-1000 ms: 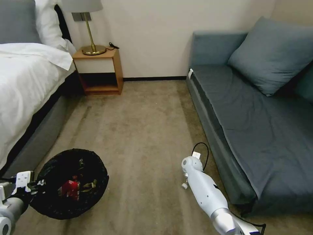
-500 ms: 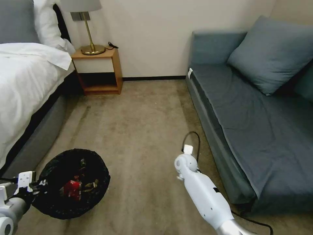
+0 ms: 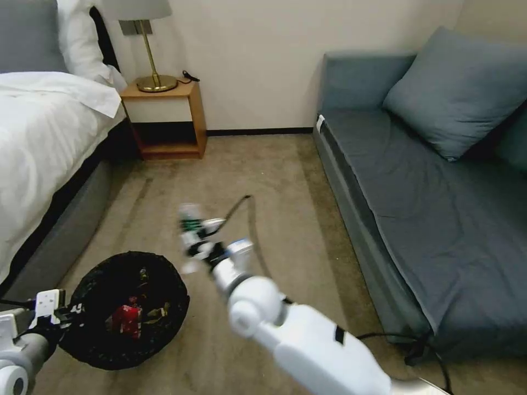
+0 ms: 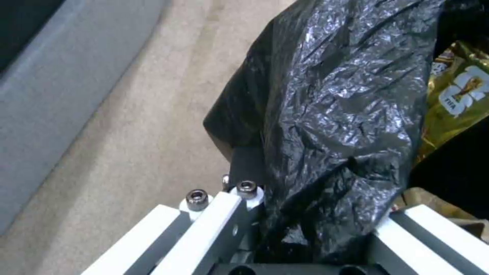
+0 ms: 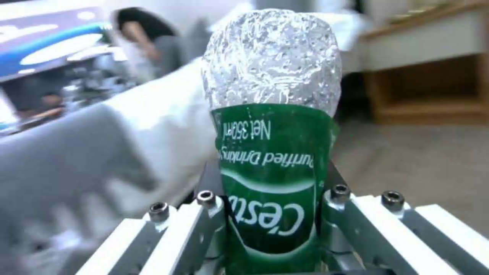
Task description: Pick up the trash bin, then pick up the garbage on the floor and place it into the trash bin.
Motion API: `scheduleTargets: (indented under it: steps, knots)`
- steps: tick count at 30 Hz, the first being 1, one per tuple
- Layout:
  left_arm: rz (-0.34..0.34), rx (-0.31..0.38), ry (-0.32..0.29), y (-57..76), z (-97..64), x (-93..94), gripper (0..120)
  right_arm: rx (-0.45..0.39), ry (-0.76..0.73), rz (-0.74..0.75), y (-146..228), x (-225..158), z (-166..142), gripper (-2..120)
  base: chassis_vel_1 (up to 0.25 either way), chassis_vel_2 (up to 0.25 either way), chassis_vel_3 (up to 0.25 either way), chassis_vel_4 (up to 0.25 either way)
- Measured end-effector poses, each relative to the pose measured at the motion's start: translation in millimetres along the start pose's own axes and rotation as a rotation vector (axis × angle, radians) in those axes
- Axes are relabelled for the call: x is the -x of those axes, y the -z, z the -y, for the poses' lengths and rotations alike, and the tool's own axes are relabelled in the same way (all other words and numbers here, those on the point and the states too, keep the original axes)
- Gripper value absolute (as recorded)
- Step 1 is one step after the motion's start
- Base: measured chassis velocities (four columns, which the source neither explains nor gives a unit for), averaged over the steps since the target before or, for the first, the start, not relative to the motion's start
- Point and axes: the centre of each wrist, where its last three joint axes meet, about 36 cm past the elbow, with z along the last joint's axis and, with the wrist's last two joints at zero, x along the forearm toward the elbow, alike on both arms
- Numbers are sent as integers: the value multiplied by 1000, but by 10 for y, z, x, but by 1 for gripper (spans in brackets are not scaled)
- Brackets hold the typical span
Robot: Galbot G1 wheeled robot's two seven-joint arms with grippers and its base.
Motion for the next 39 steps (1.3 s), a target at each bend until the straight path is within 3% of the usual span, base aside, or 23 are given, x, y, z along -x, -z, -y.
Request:
scheduleTargets:
  steps: [7,17,21,28,33,37,39]
  knots:
    - [4,-1,1,7,-3,-32,2,-24,62,-8,-188,153,-249,27,0,0,0,0]
    - [14,-1,-8,30,31,-59,2,-51,57,-47,-306,139,-299,62,0,0,0,0]
    - [17,-2,-12,36,41,-64,2,-85,43,-59,-332,127,-270,82,0,0,0,0]
    - [26,-15,-21,46,68,-63,2,-85,-6,-45,-268,30,-131,99,0,0,0,0]
    - [24,-98,-13,14,-40,-21,2,-100,-124,1,-115,-407,244,100,0,0,0,0]
    - [2,-208,17,-74,-267,77,2,-150,-266,36,119,-1251,731,100,0,0,0,0]
    - [-1,-226,21,-83,-309,104,2,-167,-305,43,163,-1414,819,100,0,0,0,0]
